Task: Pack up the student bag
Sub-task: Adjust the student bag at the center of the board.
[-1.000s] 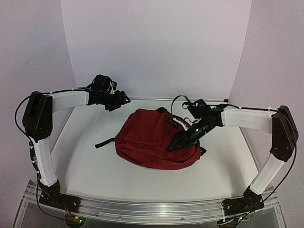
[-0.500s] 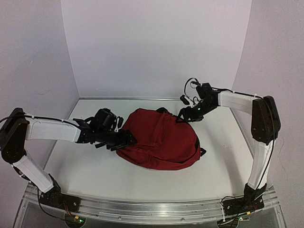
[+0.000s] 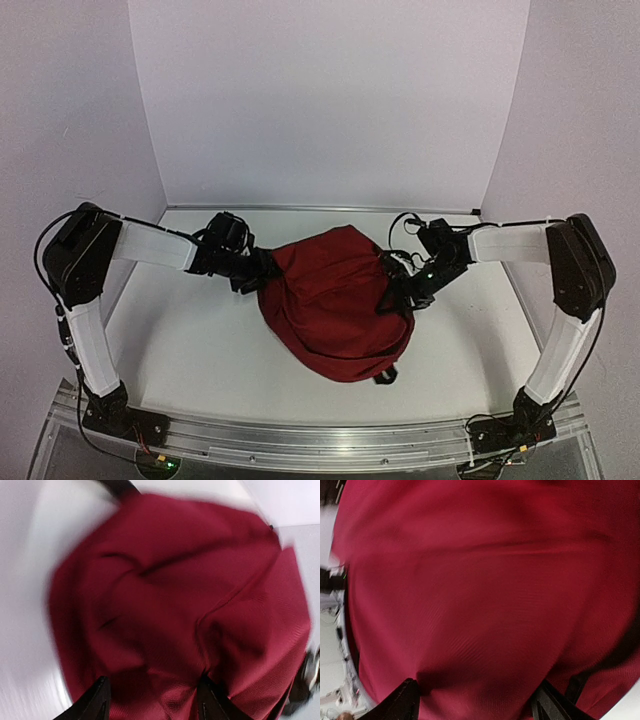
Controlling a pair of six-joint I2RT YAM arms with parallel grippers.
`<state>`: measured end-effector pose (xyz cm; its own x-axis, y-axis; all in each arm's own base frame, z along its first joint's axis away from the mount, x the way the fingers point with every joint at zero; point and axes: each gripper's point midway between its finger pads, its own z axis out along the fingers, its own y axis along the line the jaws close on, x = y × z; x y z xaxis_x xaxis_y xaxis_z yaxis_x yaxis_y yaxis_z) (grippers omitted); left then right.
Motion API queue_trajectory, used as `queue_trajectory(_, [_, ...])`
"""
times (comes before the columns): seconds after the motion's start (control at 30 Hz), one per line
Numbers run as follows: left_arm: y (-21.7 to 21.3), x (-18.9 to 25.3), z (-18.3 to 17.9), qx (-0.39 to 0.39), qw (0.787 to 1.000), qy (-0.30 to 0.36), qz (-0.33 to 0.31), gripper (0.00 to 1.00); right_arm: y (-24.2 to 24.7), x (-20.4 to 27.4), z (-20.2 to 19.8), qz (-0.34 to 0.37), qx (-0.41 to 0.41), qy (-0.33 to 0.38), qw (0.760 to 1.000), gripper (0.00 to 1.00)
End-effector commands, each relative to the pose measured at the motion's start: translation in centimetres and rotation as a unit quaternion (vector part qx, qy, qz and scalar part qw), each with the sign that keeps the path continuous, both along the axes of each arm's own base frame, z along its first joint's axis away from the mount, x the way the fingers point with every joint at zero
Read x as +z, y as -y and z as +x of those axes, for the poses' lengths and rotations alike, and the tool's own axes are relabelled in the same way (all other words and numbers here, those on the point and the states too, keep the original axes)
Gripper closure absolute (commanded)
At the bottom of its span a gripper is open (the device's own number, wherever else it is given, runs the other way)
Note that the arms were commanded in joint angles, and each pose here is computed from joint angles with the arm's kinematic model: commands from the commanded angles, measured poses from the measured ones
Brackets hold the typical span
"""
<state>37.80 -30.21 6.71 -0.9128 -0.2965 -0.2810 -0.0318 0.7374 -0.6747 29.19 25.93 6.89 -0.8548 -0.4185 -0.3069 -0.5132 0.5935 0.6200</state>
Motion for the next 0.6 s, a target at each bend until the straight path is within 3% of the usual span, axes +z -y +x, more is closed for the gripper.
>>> queue_trajectory(0.0, [0.4,4.6,3.8,-0.026,0.997,0.078,-0.001,0.35,-2.7,5.4,-5.1,0.083,0.053,-0.042,0.994,0.21])
queue_trajectory(0.1, [-0.8,6.0,1.5,-0.021,0.997,0.079,-0.012,0.3,-0.7,7.2,-2.0,0.069,0.008,0.011,0.998,0.16])
queue_trajectory(0.17, [-1.8,6.2,-0.7,-0.015,0.997,0.075,-0.014,0.28,1.5,6.8,0.5,0.023,-0.043,0.039,0.998,0.14])
queue_trajectory(0.27, [-2.3,6.6,-4.2,-0.023,0.997,0.069,-0.025,0.25,3.8,5.4,2.3,-0.027,-0.109,0.031,0.993,0.14])
queue_trajectory(0.4, [-1.5,6.5,-7.7,-0.057,0.996,0.066,-0.001,0.22,3.2,4.3,-0.4,0.004,-0.11,-0.044,0.993,0.12])
queue_trajectory(0.57, [-0.2,4.2,-9.3,-0.085,0.995,0.036,0.031,0.2,2.3,3.4,-1.5,0.013,-0.094,-0.062,0.994,0.07])
